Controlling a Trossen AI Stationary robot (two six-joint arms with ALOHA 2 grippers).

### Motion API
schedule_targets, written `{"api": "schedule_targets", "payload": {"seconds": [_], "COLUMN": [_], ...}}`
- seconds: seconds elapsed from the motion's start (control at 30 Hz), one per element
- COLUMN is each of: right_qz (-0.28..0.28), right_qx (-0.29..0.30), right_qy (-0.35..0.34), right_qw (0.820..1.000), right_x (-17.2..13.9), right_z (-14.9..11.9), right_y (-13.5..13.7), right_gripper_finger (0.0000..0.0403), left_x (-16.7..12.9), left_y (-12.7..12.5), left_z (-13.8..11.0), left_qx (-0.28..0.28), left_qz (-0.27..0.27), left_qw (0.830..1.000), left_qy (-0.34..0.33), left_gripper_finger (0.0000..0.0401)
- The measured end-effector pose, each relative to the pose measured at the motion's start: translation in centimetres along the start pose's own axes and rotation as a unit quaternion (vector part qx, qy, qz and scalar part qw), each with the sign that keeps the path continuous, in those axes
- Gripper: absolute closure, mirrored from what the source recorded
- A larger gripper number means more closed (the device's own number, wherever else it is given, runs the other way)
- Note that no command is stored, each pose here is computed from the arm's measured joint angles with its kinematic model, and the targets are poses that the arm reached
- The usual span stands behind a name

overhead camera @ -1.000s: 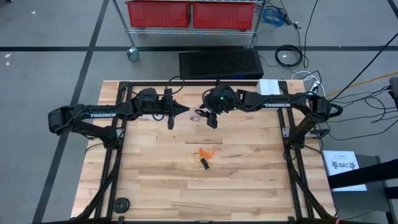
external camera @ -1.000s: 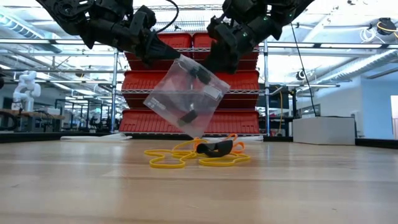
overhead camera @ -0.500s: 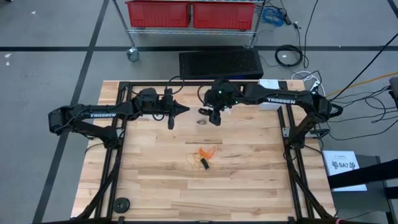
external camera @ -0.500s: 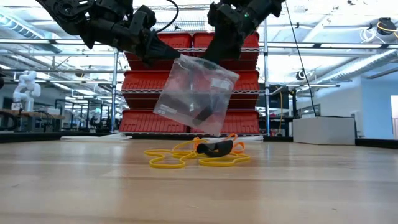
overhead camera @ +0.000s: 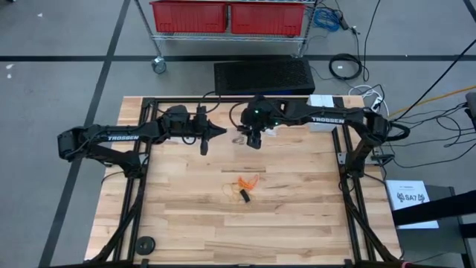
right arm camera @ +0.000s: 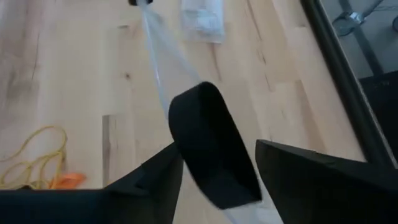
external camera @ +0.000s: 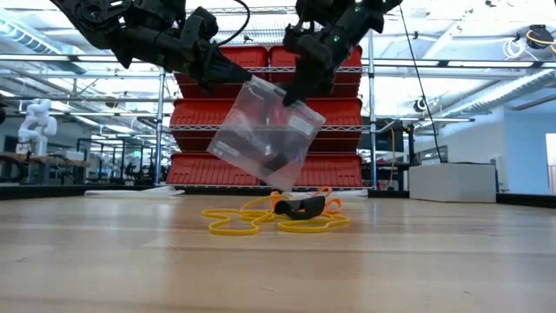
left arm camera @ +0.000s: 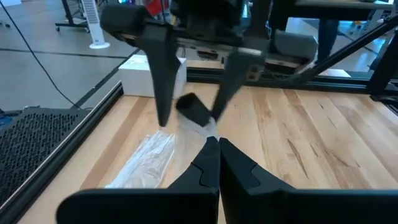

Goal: Sort rubber bands
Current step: Put the black rubber band into the open transparent zip bag

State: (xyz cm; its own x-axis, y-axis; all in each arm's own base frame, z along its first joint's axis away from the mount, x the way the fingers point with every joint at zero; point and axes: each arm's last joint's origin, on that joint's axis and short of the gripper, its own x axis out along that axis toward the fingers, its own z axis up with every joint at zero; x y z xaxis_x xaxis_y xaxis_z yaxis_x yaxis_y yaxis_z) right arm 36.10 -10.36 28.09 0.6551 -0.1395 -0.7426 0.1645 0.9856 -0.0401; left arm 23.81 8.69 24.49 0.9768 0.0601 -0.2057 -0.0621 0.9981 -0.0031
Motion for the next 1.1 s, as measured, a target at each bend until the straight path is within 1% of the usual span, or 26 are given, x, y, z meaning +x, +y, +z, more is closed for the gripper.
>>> {"api": "schedule_targets", "payload": {"seconds": [0.07,0.27,0.37,0.43,0.6,0.77,1.1], "right_qz": [0.000,-0.002,-0.002,-0.002,-0.008,-0.026,-0.008], "right_qx": [-0.001,-0.002,-0.002,-0.003,-0.017,-0.026,-0.035], "right_qy": [-0.003,-0.017,-0.021,-0.023,-0.024,-0.032,-0.026], "right_qw": [1.000,1.000,1.000,1.000,1.000,0.999,0.999], "right_x": [-0.4,-2.3,-2.7,-2.7,-2.7,-2.9,-2.5], "right_z": [0.1,0.3,0.4,0.4,0.5,0.7,0.7], "right_y": [0.0,0.1,0.1,0.1,0.1,0.1,1.6], "right_gripper_finger": [0.0233,0.0321,0.0353,0.0361,0.0365,0.0397,0.0401], "left_x": [0.0,0.0,0.0,0.0,0.0,0.0,0.0], "left_y": [0.0,0.0,0.0,0.0,0.0,0.0,0.0], "left_z": [0.0,0.0,0.0,0.0,0.0,0.0,0.0], "left_qx": [0.000,0.000,0.000,0.000,0.000,0.000,0.000], "left_qz": [0.000,0.000,0.000,0.000,0.000,-0.001,0.001], "left_qw": [1.000,1.000,1.000,1.000,1.000,1.000,1.000], "left_qy": [0.000,0.000,0.000,0.000,0.000,0.000,0.000], "left_gripper_finger": [0.0401,0.0401,0.0401,0.0401,0.0401,0.0401,0.0401]}}
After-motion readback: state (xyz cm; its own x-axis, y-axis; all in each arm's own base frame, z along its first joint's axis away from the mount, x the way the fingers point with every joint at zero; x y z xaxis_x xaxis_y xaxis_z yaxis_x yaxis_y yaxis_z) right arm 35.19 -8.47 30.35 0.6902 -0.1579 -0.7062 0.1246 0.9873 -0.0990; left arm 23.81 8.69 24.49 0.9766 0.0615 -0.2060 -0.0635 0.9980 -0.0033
